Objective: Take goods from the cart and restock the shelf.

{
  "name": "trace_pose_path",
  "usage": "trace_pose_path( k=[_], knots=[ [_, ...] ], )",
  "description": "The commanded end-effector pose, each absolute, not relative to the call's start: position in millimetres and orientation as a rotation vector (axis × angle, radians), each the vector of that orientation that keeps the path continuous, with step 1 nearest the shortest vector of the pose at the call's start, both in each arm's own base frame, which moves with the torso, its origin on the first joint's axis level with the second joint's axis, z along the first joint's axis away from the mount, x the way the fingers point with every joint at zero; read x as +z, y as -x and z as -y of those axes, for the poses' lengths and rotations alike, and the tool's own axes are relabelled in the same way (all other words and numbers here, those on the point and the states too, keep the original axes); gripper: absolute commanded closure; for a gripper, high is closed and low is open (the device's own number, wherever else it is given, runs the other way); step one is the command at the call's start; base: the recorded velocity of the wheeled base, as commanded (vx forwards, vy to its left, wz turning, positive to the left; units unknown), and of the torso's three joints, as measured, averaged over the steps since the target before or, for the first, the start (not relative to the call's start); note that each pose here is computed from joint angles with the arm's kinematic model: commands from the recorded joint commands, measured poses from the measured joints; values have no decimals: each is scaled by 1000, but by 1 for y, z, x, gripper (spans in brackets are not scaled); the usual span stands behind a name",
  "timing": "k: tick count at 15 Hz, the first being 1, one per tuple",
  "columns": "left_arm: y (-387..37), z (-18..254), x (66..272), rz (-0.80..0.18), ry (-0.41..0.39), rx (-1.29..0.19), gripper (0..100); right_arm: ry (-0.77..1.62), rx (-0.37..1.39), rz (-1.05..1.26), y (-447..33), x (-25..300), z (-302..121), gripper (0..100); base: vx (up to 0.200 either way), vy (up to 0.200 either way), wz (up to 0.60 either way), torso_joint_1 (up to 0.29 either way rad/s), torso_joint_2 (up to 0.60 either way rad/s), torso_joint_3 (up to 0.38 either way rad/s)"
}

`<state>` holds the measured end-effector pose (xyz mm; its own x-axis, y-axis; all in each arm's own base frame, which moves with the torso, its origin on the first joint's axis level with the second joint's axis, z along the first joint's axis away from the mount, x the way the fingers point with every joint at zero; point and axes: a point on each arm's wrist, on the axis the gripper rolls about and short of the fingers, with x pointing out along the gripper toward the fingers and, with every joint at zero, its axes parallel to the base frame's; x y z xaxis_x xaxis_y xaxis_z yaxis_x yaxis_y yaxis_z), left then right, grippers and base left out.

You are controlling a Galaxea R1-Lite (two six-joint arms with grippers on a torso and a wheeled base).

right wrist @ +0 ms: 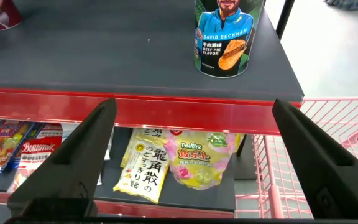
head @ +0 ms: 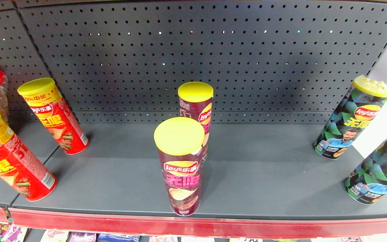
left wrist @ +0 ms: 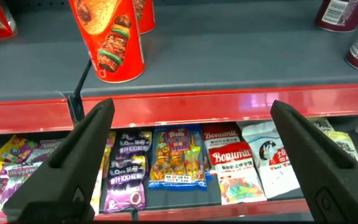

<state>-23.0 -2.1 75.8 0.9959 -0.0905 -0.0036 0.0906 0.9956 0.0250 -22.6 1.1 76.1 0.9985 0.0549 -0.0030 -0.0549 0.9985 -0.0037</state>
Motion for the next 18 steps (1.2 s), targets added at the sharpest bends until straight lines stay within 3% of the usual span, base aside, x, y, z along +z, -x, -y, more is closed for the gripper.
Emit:
trace_pose_path(
  k=[1, 2, 3, 4, 5, 7, 9, 11, 15, 18],
  knots=[
    [23, 2, 76, 1, -26, -90, 0, 5, 55, -1, 23, 76, -1, 0, 0, 0, 0, 0, 0, 0],
    [26, 2, 100, 55, 2, -106, 0, 5, 55, -1, 23, 76, -1, 0, 0, 0, 0, 0, 0, 0],
    [23, 2, 128, 45, 43, -124, 0, 5, 54, -1, 23, 76, -1, 0, 0, 0, 0, 0, 0, 0],
    [8, 2, 173, 6, 131, -143, 0, 6, 54, 0, 23, 76, -1, 0, 0, 0, 0, 0, 0, 0],
    [-8, 5, 195, -39, 139, -247, 0, 5, 54, 0, 23, 76, -1, 0, 0, 0, 0, 0, 0, 0],
    [-25, 11, 180, -181, 98, -488, 0, 6, 51, 0, 23, 76, -1, 0, 0, 0, 0, 0, 0, 0],
    [-51, 17, 171, -326, 98, -572, 0, 8, 51, 0, 23, 76, -1, 0, 0, 0, 0, 0, 0, 0],
    [-81, 21, 171, -402, 89, -595, 0, 9, 49, 0, 23, 76, -1, 0, 0, 0, 0, 0, 0, 0],
    [-119, 26, 152, -551, -3, -619, 0, 9, 49, 0, 23, 76, -1, 0, 0, 0, 0, 0, 0, 0],
    [-134, 28, 148, -588, -53, -640, 0, 9, 49, 0, 23, 76, -1, 0, 0, 0, 0, 0, 0, 0]
  ],
)
